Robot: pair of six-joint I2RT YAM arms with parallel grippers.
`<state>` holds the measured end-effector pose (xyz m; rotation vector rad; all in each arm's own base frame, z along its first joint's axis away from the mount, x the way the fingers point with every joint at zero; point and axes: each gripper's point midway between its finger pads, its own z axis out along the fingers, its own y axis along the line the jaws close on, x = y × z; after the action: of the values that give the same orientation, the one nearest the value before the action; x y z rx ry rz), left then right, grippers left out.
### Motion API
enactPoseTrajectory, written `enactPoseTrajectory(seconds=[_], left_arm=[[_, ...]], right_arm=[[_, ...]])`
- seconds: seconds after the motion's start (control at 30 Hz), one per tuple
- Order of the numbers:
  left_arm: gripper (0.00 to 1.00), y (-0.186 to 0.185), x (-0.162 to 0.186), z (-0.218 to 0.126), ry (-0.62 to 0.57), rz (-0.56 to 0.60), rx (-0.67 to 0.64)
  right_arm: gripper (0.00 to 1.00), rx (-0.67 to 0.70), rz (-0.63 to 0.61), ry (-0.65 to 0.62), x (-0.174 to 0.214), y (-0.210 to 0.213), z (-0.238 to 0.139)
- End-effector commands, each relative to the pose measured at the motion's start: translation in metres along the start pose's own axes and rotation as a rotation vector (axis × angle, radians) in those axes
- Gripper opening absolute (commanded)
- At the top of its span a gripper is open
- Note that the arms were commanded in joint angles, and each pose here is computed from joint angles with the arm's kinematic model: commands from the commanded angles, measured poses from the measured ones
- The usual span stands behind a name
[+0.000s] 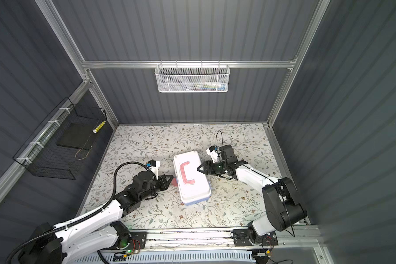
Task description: Pack the tool kit
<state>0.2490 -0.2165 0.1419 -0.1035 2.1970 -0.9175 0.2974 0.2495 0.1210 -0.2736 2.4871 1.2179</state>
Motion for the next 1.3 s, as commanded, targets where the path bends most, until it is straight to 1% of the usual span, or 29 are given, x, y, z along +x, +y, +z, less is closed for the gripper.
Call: enactPoseTrajectory(seconds=[0.0,0.17,0.23,0.37,0.5,0.63,0.97,1.27], left_arm=[[0.09,0.043,0.016,-0.005,0.056,0.018,-0.186],[0.05,0.066,0.028,-0.002,0.067,-0.03,-0.26],[0.04,0.066,0.029,0.0,0.069,-0.032,-0.257],[0.04,0.056,0.032,0.012,0.09,-0.037,-0.201],[0.0,0.05,0.036,0.025,0.127,-0.027,-0.175],[0.0,0.041,0.033,0.034,0.137,-0.012,-0.143],[0.0,0.028,0.025,0.033,0.126,-0.002,-0.107],[0.0,0.011,0.017,0.033,0.117,0.006,-0.045]], right_arm=[[0.57,-0.006,0.023,0.066,0.018,0.002,0.003],[0.57,-0.013,0.025,0.061,0.017,0.004,0.003],[0.57,-0.013,0.023,0.059,0.017,0.004,0.003],[0.57,-0.009,0.026,0.06,0.018,0.002,0.003],[0.57,-0.015,0.032,0.058,0.017,0.002,0.004],[0.57,-0.016,0.033,0.06,0.018,0.002,0.005],[0.57,-0.02,0.035,0.057,0.019,0.0,0.006],[0.57,-0.023,0.038,0.057,0.02,-0.002,0.008]])
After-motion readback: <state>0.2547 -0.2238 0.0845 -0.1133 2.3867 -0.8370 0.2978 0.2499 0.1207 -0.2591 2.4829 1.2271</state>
